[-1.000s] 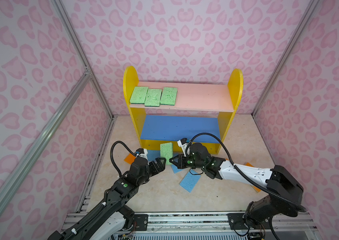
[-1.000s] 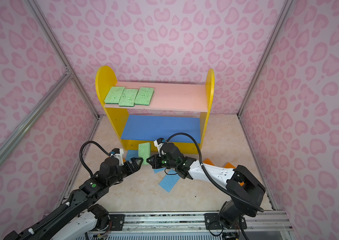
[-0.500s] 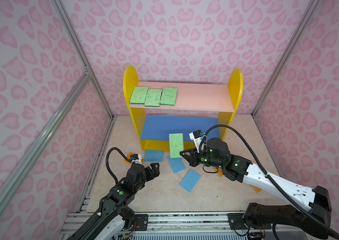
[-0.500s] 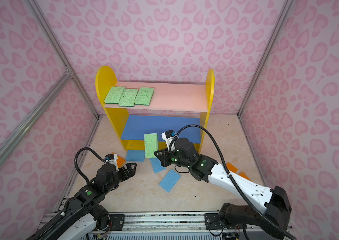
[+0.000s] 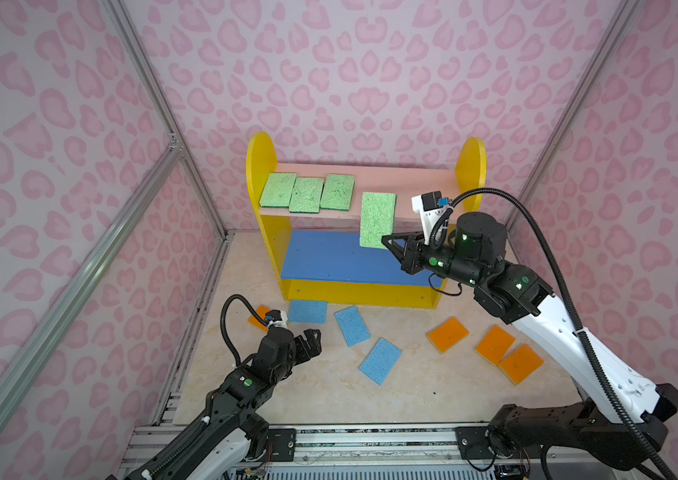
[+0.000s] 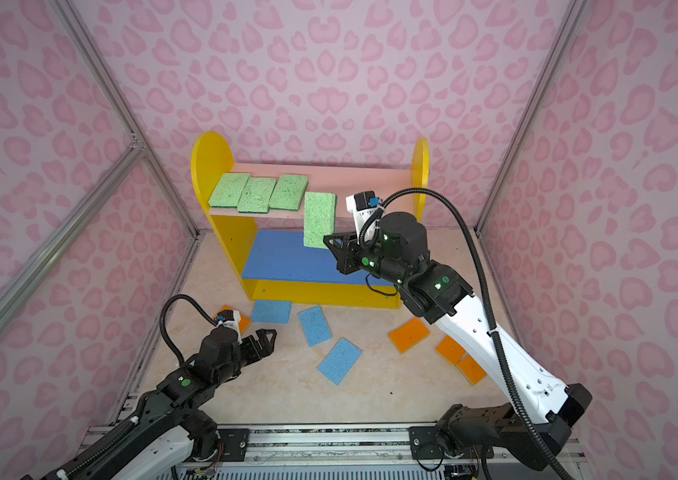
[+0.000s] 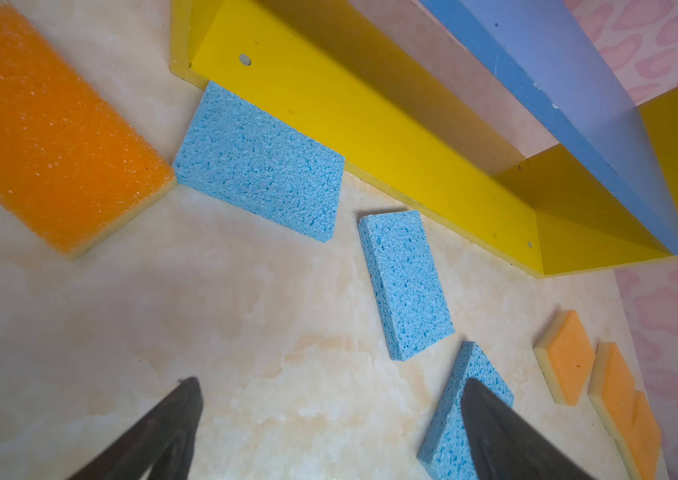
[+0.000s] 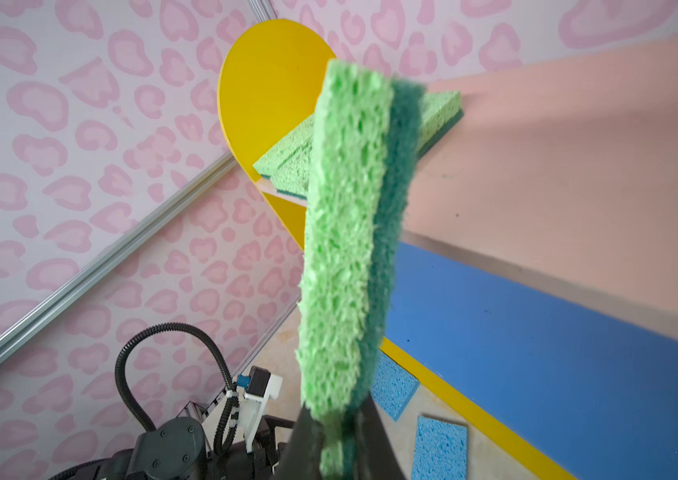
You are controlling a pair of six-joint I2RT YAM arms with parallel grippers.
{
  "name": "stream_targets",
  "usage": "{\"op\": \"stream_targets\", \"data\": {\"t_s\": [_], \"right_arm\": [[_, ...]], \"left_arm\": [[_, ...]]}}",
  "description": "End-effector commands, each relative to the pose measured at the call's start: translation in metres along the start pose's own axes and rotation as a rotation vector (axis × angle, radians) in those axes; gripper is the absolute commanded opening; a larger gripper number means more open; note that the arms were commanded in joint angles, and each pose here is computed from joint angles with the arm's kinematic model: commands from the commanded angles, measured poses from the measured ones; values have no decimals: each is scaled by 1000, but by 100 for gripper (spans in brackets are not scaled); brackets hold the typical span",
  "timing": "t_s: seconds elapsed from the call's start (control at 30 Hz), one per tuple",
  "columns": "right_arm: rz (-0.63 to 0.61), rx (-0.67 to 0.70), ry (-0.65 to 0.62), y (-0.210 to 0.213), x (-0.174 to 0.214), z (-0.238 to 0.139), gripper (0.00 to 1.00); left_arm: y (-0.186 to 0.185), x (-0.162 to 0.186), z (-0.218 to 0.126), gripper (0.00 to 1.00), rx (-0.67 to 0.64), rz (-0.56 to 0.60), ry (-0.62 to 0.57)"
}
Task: Place and organize the cleaning sponges onto the shelf
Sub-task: 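Carry the sponge up to the pink shelf with the right gripper while the left withdraws, then lower the green sponge onto the pink shelf beside the three green sponges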
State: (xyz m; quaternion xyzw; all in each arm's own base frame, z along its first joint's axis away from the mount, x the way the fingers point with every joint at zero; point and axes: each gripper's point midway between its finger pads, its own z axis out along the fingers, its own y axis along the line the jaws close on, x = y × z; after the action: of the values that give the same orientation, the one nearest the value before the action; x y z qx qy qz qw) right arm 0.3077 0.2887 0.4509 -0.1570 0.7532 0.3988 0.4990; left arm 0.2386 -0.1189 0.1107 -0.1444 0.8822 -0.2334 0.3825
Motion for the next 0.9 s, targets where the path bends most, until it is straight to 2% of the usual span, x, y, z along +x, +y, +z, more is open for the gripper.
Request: {"op": "stream_targets", "data": {"t_s": [0.0,0.23,0.43,0.6,0.73,0.87], "right_arm": [[6,-35,53,-5,-5,11,14],[50,-42,52,-25,-41,36,15],[82,-62,110,-34,-40,63,17],[92,6,127,-51,-35,75,18],[82,56,108,-61,-39,74,31],[76,74,122,-65,-37,76,39]], "left_arm": [[-6,-5,2,98,20,13,-17],[-8,-7,4,98,21,26,-20],[-11,-8,7,97,22,30,-14],[-11,-8,9,97,20,33,-12],[-12,-9,9,97,24,32,-17],[-11,-9,11,97,21,34,-15]]}}
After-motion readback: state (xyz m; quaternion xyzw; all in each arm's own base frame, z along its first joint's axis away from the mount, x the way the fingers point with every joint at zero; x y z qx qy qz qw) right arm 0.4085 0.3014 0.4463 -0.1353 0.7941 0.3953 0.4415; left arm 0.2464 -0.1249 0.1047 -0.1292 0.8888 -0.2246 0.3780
